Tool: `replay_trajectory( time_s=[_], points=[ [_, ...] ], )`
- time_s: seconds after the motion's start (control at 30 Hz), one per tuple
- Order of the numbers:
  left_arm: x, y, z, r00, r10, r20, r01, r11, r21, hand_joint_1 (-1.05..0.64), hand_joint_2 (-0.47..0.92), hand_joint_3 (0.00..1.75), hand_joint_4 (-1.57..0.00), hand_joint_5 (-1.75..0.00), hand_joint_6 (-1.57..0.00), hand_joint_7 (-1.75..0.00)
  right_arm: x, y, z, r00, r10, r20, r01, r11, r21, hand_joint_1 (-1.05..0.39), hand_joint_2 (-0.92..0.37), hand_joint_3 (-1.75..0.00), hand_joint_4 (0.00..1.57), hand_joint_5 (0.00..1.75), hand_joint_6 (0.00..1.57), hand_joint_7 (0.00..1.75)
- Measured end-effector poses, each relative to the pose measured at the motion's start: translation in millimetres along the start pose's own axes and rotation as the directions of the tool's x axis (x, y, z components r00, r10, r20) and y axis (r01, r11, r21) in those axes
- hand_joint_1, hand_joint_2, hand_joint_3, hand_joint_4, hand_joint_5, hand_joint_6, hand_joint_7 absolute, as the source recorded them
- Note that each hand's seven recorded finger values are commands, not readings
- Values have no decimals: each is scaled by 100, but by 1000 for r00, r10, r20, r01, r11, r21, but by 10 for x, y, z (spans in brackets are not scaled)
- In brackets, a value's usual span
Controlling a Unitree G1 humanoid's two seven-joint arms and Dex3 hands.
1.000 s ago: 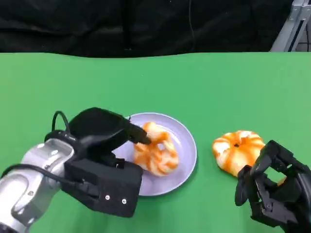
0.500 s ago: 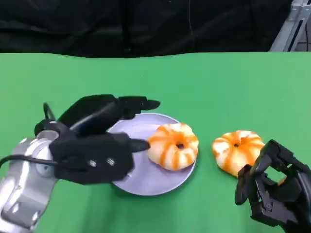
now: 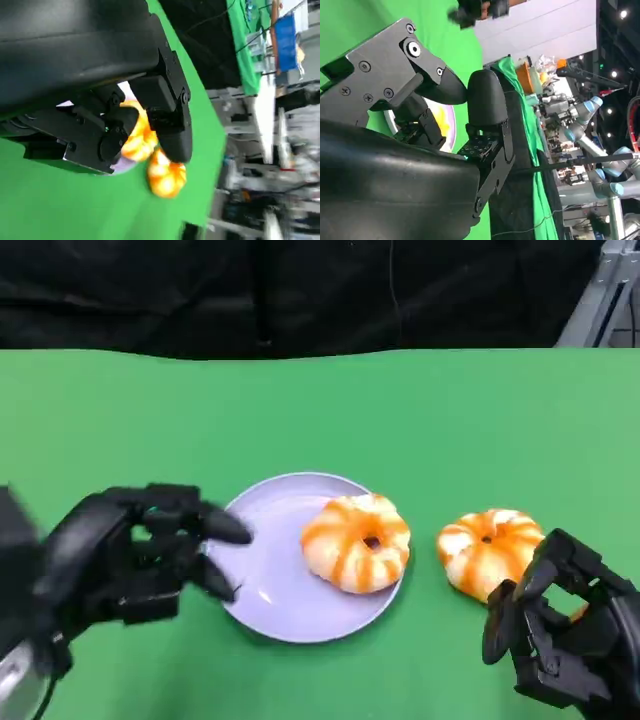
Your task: Grasp the bread from the table and place it into the plate.
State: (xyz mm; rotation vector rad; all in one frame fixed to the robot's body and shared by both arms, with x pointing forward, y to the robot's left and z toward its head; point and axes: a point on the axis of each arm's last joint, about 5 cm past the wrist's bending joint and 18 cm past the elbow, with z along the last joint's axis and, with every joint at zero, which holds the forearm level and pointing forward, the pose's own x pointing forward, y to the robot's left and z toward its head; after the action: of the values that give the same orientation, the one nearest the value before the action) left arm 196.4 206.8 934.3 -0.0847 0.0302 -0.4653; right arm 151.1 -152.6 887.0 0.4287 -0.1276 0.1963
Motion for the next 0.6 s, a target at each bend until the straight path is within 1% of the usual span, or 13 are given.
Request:
replay_trajectory(
  time_s=[0.13, 0.23, 0.33, 0.43, 0.6],
  points=[
    [-208, 32, -88, 999, 21, -36, -27, 986, -163, 4, 61, 145, -93, -175, -77, -174, -3, -6, 2, 1000, -4, 2, 4, 1000, -2, -15, -43, -131, 89, 175, 71, 162],
    [-324, 73, -139, 1000, 6, -29, -12, 972, -233, 4, 60, 143, -94, -175, -78, -175, -3, -6, 2, 1000, -4, 2, 4, 1000, -2, -15, -44, -130, 89, 175, 71, 162],
    [-406, 113, -196, 999, -10, -33, 1, 963, -271, 4, 61, 144, -97, -175, -82, -175, -6, -14, 2, 1000, -7, 2, 7, 1000, -4, -16, -44, -129, 89, 175, 71, 162],
    [-463, 122, -271, 999, -15, -42, 2, 957, -291, 3, 58, 147, -100, -175, -84, -175, -9, -25, 4, 1000, -6, 1, 6, 1000, -4, -16, -44, -129, 89, 175, 71, 162],
    [-491, 138, -367, 1000, -3, -23, -4, 952, -305, 2, 61, 138, -96, -175, -81, -175, -9, -40, 10, 1000, -1, 1, 1, 1000, -10, -16, -45, -128, 88, 175, 71, 162]
  ],
)
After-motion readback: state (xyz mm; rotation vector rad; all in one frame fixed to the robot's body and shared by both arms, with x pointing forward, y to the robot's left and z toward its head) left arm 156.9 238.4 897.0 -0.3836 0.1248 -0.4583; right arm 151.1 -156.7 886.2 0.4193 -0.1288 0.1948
